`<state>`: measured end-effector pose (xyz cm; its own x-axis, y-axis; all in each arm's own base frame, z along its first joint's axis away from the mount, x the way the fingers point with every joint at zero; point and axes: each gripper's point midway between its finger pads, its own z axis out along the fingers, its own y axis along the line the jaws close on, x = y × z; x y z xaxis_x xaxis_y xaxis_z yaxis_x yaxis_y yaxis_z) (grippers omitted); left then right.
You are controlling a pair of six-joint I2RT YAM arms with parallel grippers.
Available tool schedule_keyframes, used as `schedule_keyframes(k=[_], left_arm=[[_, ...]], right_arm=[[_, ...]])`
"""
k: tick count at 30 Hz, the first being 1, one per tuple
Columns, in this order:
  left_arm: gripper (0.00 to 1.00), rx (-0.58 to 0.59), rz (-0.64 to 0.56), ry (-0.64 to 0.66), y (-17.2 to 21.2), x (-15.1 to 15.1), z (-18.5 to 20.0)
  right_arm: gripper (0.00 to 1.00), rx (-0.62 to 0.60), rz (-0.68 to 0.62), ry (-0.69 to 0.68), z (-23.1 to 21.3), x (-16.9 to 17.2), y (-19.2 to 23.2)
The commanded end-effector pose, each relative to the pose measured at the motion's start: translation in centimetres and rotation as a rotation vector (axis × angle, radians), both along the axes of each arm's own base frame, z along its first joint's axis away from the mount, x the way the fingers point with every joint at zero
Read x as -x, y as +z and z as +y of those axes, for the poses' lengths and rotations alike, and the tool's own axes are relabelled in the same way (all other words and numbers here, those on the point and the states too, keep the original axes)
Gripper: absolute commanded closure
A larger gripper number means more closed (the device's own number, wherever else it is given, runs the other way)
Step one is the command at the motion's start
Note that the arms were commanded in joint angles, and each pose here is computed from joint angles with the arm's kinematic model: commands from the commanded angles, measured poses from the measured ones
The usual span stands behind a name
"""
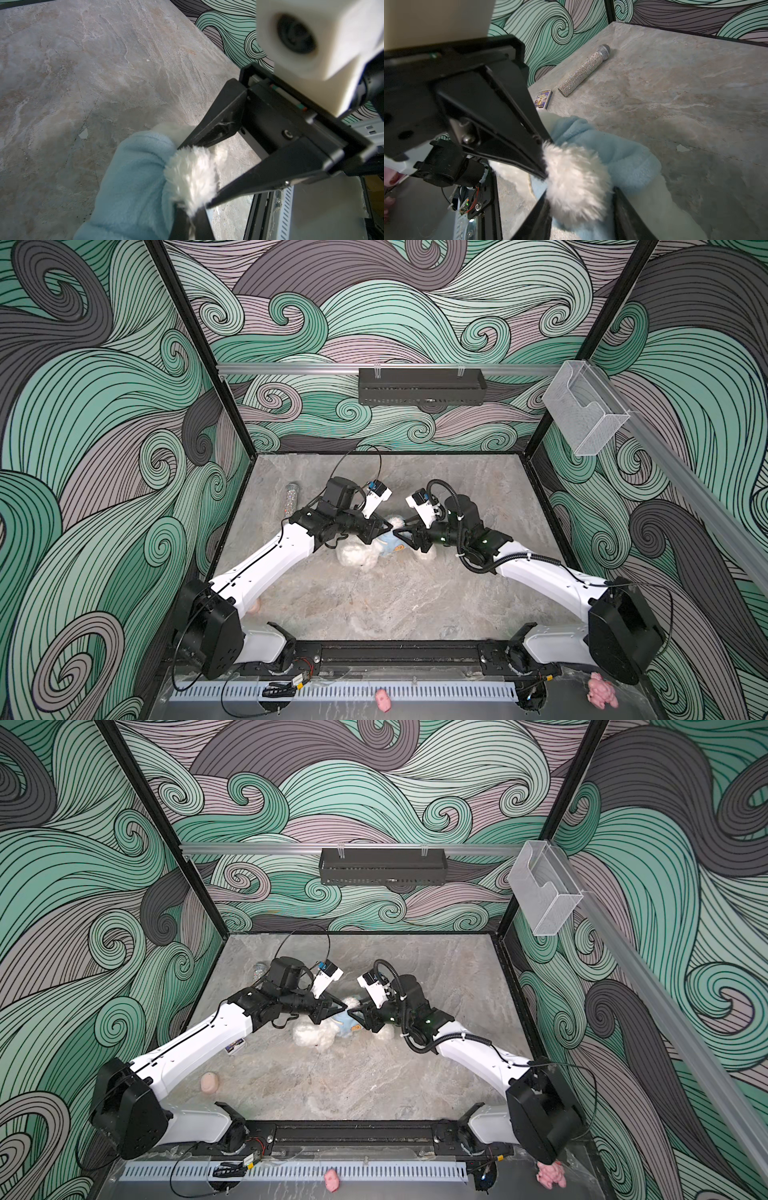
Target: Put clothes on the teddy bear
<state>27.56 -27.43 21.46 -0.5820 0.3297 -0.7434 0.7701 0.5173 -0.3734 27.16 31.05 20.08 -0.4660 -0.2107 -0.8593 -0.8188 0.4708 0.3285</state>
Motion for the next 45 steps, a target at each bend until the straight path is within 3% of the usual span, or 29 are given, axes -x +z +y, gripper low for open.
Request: schedule_keyframes(k=[1,5,9,12,14,18,25,28,31,33,39,41,45], left_arm=[[1.0,0.008,-0.011,-0.069,0.4,0.8,-0.8],[1.0,-0.017,-0.004,-0.071,-0.5,0.7,-0.8],[1.0,-0.005,0.064,-0.019,-0.5,0.3,-0.7],[1.0,0.113,0.104,0.014,0.9,0.0,-1.1],[1.0,0.199,0.14,0.046,1.7,-0.4,-1.2],[1.0,0.284,0.247,0.036,2.9,-0.3,-1.8],[1.0,0.386,0.511,-0.076,3.3,0.0,-4.4],[1.0,0.371,0.585,-0.075,2.4,-0.6,-5.0],[1.0,0.287,0.614,0.028,-0.7,-2.5,-4.5],[0.94,0.226,0.612,0.125,-3.2,-4.6,-3.7],[0.47,0.07,0.596,0.406,-8.5,-12.0,0.5],[0.34,0.062,0.579,0.464,-8.2,-13.4,2.2],[0.17,-0.034,0.414,0.579,-6.4,-14.4,5.5]], right_arm=[[0.59,-0.07,-0.062,0.07,1.2,0.2,2.4],[0.78,-0.062,-0.053,0.037,0.7,-0.1,2.4],[0.9,0.054,0.105,-0.248,-3.5,-3.5,-0.7],[0.86,0.111,0.303,-0.451,-8.3,-4.7,-4.2],[0.77,0.145,0.333,-0.509,-10.4,-4.4,-5.6],[0.63,0.224,0.275,-0.529,-12.8,-2.5,-5.2],[0.52,0.112,0.117,-0.422,-12.1,-0.5,-0.2],[0.5,0.099,0.075,-0.428,-12.2,-0.7,1.3],[0.5,0.109,0.085,-0.422,-11.8,-1.4,1.2],[0.5,0.116,0.118,-0.422,-11.3,-2.2,0.2],[0.51,0.131,0.185,-0.361,-8.2,-4.6,-2.6],[0.51,0.135,0.18,-0.33,-6.9,-5.3,-3.2],[0.51,0.126,0.163,-0.261,-4.2,-6.9,-3.5]])
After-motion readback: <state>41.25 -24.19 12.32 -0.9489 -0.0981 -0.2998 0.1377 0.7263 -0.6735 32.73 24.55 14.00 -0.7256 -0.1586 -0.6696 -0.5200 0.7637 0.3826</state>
